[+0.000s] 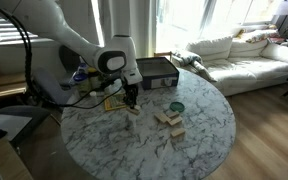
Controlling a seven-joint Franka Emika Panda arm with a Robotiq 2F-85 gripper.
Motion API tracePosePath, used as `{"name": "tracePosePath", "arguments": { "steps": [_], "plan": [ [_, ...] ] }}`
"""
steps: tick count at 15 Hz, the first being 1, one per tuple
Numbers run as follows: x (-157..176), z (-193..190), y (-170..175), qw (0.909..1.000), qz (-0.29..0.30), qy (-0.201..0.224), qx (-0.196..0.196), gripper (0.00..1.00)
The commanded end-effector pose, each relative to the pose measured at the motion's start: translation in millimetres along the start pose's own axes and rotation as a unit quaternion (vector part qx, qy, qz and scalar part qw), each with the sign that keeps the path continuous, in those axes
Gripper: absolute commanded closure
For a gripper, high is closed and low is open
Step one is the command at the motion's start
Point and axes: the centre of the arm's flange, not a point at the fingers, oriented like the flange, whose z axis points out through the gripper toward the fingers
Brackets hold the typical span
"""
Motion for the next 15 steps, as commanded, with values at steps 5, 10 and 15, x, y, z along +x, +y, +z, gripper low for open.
{"name": "tracePosePath", "arguments": {
  "steps": [5,10,15],
  "plan": [
    [-6,-1,13,0.9993,0.020,0.032,-0.008,0.93],
    [-16,-4,9,0.9986,0.033,0.040,-0.010,0.93],
    [-19,3,6,0.9982,0.038,0.045,-0.014,0.93]
  ]
}}
